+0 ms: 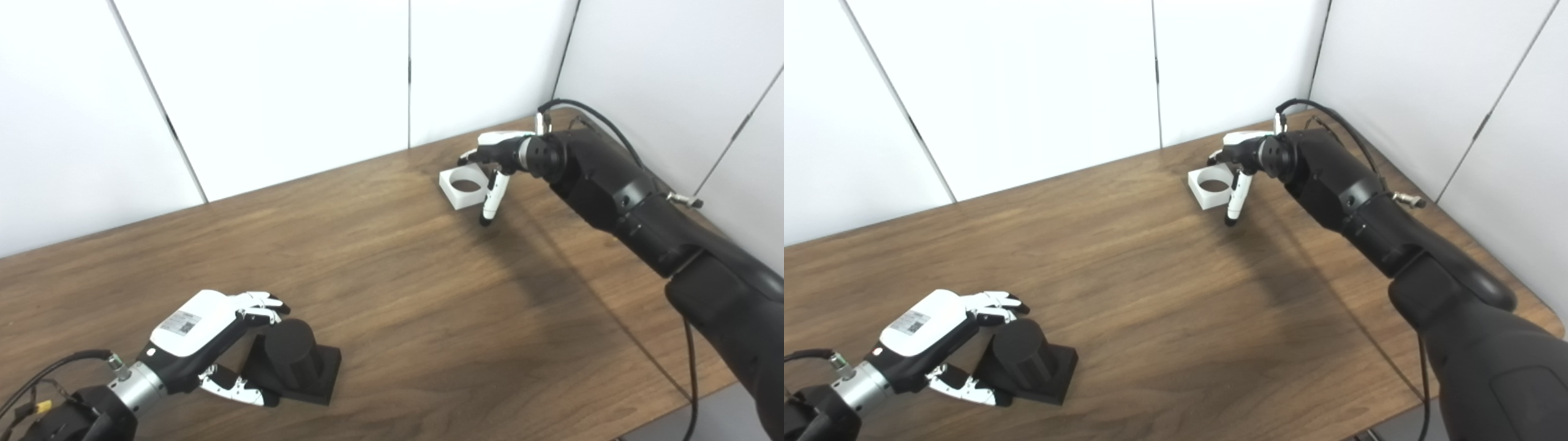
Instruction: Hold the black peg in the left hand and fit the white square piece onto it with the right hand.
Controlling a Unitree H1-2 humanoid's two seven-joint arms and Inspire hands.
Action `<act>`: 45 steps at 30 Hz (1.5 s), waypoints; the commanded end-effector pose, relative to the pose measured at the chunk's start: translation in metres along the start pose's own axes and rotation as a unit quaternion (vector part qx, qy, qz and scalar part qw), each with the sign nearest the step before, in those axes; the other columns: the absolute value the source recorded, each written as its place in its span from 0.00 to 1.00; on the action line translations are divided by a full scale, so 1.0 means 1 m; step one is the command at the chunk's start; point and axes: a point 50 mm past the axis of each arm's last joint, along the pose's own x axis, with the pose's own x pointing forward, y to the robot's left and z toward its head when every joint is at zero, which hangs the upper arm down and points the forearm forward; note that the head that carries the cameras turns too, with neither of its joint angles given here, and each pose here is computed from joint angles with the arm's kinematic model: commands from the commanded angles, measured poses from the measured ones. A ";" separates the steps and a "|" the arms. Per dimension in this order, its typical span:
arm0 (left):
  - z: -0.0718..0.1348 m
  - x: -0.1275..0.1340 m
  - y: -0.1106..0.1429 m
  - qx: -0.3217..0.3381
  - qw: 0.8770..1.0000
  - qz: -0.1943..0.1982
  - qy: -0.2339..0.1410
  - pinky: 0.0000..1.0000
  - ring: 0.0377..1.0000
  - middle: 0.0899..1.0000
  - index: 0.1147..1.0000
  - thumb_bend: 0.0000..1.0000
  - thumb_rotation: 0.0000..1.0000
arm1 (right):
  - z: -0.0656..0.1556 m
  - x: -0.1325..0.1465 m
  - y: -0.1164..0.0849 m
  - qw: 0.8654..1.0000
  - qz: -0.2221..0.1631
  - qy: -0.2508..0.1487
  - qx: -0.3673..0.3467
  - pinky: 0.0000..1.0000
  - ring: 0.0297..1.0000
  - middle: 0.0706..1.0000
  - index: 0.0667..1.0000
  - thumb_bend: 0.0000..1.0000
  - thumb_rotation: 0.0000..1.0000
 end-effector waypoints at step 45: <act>-0.006 -0.024 -0.018 0.018 0.996 -0.077 0.043 0.70 0.85 0.79 0.42 0.52 0.06 | 0.003 0.020 0.002 0.991 -0.112 -0.045 -0.050 0.72 0.81 0.77 0.45 0.52 0.13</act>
